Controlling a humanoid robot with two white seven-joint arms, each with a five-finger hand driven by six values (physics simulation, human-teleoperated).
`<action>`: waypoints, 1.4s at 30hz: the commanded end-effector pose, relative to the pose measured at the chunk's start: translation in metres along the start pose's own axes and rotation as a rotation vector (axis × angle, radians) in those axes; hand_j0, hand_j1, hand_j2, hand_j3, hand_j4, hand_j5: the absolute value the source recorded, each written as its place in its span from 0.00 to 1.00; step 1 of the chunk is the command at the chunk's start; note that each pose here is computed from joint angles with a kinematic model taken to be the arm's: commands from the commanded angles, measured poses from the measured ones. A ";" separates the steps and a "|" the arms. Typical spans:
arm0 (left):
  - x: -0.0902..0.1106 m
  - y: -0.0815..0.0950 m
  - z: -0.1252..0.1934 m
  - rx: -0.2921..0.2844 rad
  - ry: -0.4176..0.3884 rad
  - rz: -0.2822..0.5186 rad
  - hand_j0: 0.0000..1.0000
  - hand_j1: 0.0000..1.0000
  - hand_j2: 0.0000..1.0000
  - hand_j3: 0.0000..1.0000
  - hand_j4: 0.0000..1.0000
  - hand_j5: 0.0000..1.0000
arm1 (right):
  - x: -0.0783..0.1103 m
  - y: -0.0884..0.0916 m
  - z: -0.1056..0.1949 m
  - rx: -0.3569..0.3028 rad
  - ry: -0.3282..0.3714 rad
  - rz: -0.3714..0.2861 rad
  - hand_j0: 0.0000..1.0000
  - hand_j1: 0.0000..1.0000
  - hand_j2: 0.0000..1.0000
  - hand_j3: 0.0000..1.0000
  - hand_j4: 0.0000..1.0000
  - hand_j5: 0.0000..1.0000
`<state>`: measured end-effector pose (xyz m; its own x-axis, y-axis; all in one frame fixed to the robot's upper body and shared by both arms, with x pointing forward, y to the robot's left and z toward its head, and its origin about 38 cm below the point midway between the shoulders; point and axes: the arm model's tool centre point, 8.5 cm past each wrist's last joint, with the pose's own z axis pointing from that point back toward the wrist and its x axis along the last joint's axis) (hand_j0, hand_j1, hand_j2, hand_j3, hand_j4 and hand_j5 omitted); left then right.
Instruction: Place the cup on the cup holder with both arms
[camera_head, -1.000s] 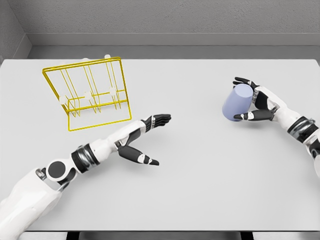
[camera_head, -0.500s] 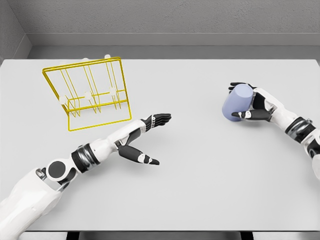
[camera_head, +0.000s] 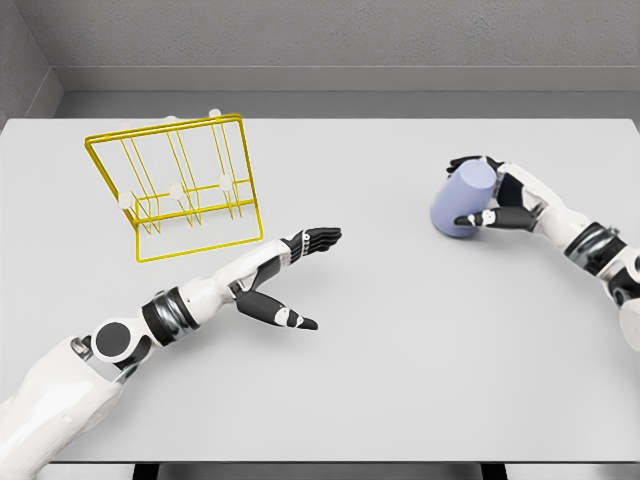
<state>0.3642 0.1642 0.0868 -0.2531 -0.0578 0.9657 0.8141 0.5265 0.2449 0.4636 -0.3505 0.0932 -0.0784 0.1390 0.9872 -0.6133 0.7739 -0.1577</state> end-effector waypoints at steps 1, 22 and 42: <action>0.000 0.000 0.000 0.002 -0.002 0.005 1.00 1.00 1.00 1.00 1.00 1.00 | 0.008 0.003 -0.004 0.015 -0.026 0.002 0.72 0.72 0.72 0.72 0.72 0.72; 0.001 0.004 0.002 0.027 -0.019 0.054 1.00 1.00 1.00 1.00 1.00 1.00 | 0.039 0.062 -0.040 0.214 -0.134 0.021 0.71 0.71 0.71 0.71 0.71 0.71; -0.003 0.003 0.006 0.028 -0.004 0.066 1.00 1.00 1.00 1.00 1.00 1.00 | 0.018 0.101 -0.048 0.318 -0.080 0.017 0.70 0.70 0.70 0.70 0.70 0.70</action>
<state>0.3621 0.1704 0.0815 -0.1969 -0.0225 0.9802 0.8147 0.5524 0.1764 0.4390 -0.2400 0.0957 -0.1512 0.0834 0.9850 -0.8223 0.5424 -0.1721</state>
